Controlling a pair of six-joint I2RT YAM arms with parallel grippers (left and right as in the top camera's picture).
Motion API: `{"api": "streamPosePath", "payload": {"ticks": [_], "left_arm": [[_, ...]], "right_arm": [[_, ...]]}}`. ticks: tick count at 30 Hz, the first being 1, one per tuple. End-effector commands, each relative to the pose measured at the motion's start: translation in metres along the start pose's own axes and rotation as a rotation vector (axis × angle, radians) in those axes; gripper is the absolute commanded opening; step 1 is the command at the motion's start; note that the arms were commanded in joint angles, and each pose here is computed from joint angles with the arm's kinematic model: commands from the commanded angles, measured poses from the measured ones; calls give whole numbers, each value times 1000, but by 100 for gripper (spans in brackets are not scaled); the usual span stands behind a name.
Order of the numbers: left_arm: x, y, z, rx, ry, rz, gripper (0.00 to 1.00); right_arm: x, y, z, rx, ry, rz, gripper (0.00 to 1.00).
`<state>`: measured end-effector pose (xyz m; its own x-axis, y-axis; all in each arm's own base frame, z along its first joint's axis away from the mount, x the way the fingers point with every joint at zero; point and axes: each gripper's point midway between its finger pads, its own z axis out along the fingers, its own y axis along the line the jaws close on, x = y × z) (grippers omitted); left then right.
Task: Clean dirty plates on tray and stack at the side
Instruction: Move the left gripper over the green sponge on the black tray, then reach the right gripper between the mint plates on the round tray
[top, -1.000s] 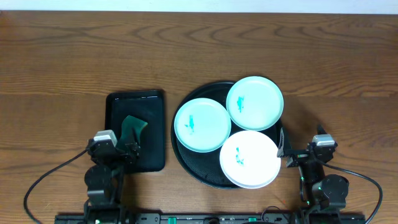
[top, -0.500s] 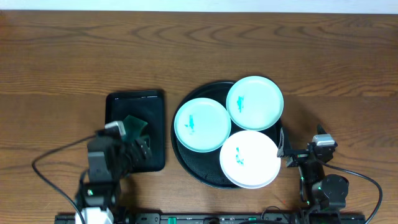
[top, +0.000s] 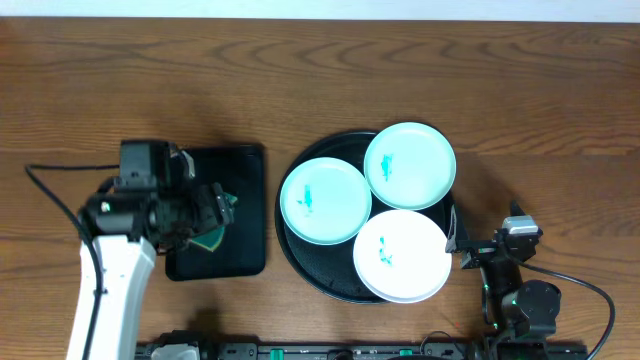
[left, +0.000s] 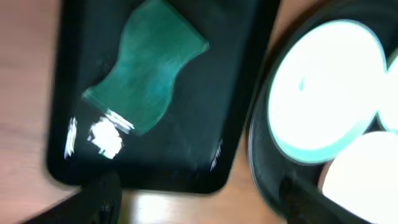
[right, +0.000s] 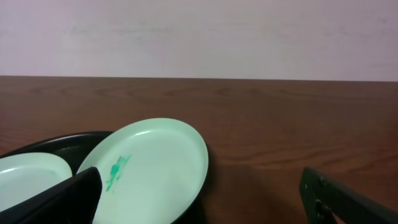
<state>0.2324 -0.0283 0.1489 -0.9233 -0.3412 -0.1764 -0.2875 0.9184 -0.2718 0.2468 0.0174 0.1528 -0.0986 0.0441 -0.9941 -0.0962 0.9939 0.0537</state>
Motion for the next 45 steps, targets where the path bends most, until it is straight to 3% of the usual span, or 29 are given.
{"api": "streamPosePath", "payload": {"ticks": [1,6,13,19,34,45], "left_arm": [[-14,21,-20,-162,-9,38,82],[-14,30,-32,-250,45,31,82],[-30,25,-30,-226,-19,33,82],[-24,10,-26,-139,15,30,82],[-13,12,-27,-141,60,19,82],[-15,11,-27,-138,52,20,82]], "right_arm": [[2,2,0,-9,5,-1,99],[2,2,0,-9,5,-1,99],[2,2,0,-9,5,-1,99],[2,2,0,-9,5,-1,99],[1,-8,0,52,3,-2,99],[-38,6,-5,-26,-100,-13,99]]}}
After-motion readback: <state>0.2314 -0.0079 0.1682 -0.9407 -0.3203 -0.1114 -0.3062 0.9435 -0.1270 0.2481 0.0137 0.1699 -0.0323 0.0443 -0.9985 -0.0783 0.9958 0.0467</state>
